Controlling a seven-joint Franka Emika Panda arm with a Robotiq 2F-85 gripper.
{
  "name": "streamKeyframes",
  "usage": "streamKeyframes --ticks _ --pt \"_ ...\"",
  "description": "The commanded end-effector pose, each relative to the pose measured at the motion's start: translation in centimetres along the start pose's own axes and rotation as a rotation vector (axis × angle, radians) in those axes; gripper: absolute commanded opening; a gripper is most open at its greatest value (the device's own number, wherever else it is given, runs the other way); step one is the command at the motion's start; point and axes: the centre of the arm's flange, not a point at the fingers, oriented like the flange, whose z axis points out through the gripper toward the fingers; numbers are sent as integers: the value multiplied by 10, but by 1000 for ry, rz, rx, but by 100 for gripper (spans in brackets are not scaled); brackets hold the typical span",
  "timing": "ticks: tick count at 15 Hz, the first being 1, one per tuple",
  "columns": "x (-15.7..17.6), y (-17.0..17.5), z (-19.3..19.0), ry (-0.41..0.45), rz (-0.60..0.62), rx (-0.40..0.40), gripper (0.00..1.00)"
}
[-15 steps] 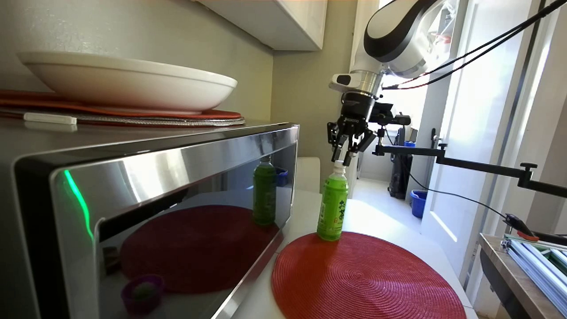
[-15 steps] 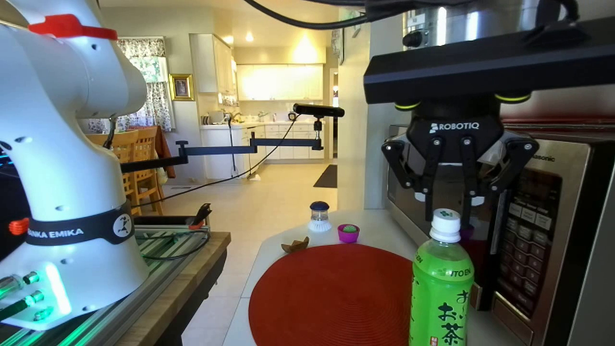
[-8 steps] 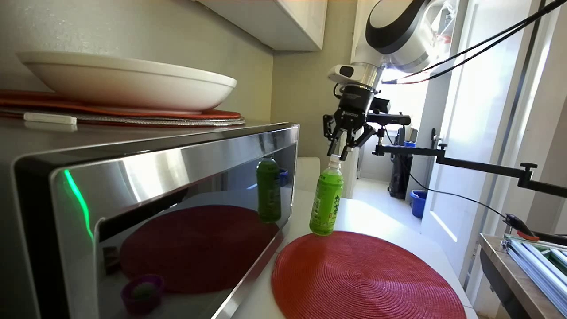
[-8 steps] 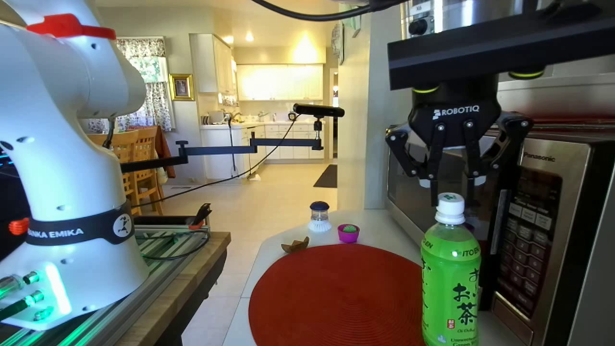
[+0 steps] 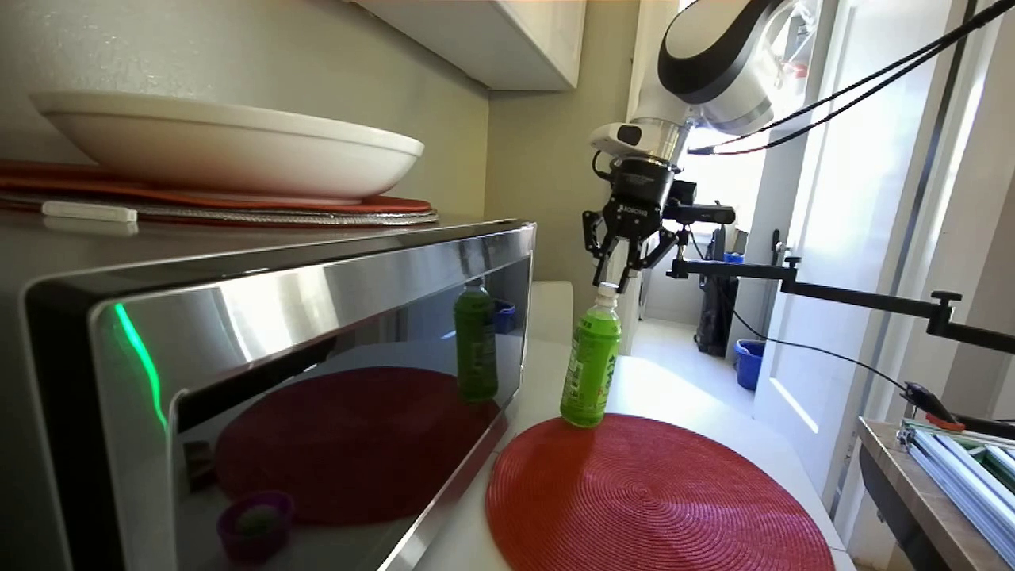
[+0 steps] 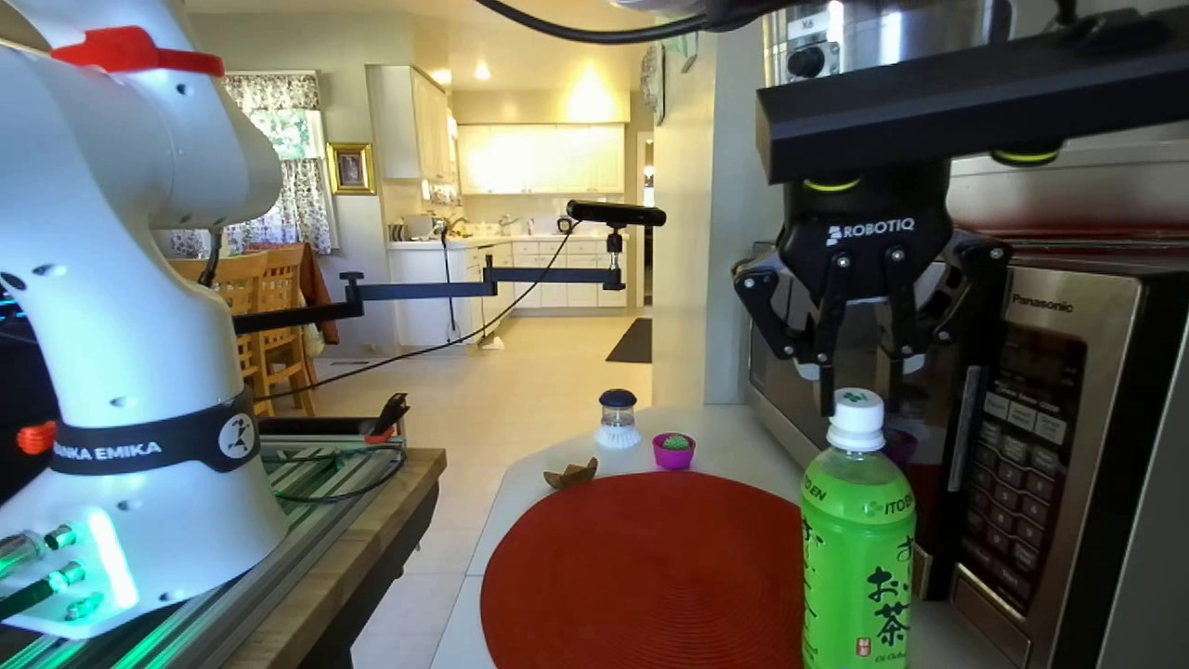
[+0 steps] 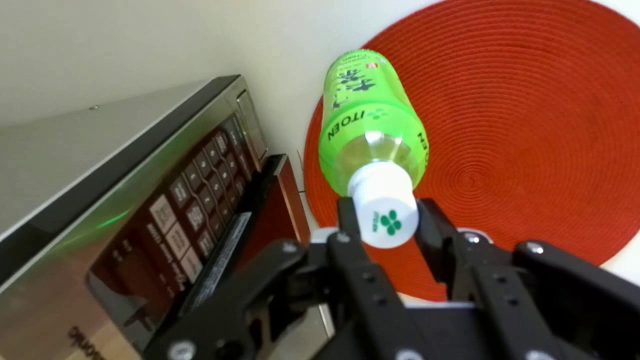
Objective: Take the cap off of the green bottle
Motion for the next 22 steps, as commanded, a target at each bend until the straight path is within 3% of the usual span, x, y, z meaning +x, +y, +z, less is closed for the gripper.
streamKeyframes --ticks 1,7,17,22 --pt "-7 -14 3 -39 -54 18 9" --pt "-13 -21 11 -32 -88 30 9" --pt "-7 -35 13 -19 -512 4 9" --pt "7 -27 4 3 -608 -25 9"
